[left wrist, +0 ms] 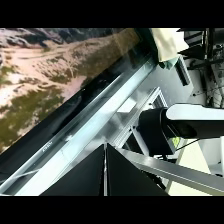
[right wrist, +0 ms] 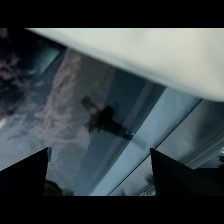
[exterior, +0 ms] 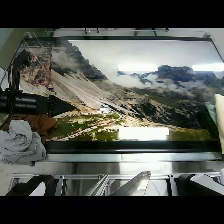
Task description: Fold the shirts.
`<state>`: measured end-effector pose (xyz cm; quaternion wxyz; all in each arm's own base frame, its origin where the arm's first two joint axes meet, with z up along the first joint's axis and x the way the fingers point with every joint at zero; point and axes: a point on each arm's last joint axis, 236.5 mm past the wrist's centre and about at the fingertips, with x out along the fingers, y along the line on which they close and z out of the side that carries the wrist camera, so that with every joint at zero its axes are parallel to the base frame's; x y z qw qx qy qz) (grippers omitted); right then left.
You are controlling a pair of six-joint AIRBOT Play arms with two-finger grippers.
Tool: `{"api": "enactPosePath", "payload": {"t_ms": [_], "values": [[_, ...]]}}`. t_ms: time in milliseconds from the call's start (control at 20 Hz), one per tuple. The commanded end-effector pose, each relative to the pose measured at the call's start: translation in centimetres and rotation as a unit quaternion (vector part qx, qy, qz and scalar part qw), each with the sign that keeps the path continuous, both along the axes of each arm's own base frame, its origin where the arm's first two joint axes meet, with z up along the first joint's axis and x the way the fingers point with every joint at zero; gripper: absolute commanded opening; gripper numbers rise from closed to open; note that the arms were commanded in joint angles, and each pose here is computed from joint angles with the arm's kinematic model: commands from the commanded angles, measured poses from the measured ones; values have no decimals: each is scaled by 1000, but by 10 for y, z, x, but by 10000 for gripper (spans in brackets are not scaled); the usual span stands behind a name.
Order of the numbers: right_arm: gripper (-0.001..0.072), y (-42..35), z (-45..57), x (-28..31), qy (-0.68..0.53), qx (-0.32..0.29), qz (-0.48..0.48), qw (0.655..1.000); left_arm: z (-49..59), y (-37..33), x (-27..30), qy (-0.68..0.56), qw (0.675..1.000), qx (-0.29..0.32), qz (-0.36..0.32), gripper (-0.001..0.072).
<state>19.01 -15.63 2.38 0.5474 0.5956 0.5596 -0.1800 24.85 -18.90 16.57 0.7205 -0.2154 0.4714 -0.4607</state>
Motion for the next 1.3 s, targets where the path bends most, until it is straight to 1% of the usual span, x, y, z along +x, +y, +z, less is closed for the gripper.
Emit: {"api": "enactPosePath", "payload": {"t_ms": [0, 50, 100, 150, 300, 400, 450, 500, 600, 700, 900, 1250], "values": [[678, 72, 46, 55, -122, -3, 127, 984, 1, 0, 4, -5, 1000, -1, 7, 17], [349, 102, 65, 72, -182, -13, 186, 966, 2, 0, 8, -10, 1000, -2, 15, 16], [44, 133, 86, 89, -251, -34, 243, 937, 2, 1, 14, -16, 1000, -2, 26, 15], [22, 161, 106, 100, -306, -58, 284, 907, 3, 2, 16, -19, 999, -1, 30, 15], [21, 216, 149, 108, -412, -154, 356, 824, 1, 0, 8, -15, 1000, 3, 16, 14], [21, 236, 157, 94, -441, -220, 385, 780, -9, 0, -4, -34, 998, 51, 0, 14], [20, 243, 152, 85, -448, -246, 394, 763, -13, 0, -7, -48, 996, 76, -1, 16], [20, 246, 145, 81, -456, -263, 391, 755, -14, -2, -8, -58, 994, 92, 4, 17], [20, 252, 133, 80, -474, -275, 377, 747, -6, -11, -9, -83, 992, 93, 9, 17], [20, 260, 128, 78, -479, -264, 380, 746, 0, -19, -10, -89, 992, 85, 13, 17], [21, 273, 132, 72, -487, -234, 384, 749, -2, -27, -17, -92, 992, 87, -4, 14], [21, 273, 132, 71, -487, -233, 385, 749, -2, -27, -17, -92, 992, 87, -5, 14]]}}
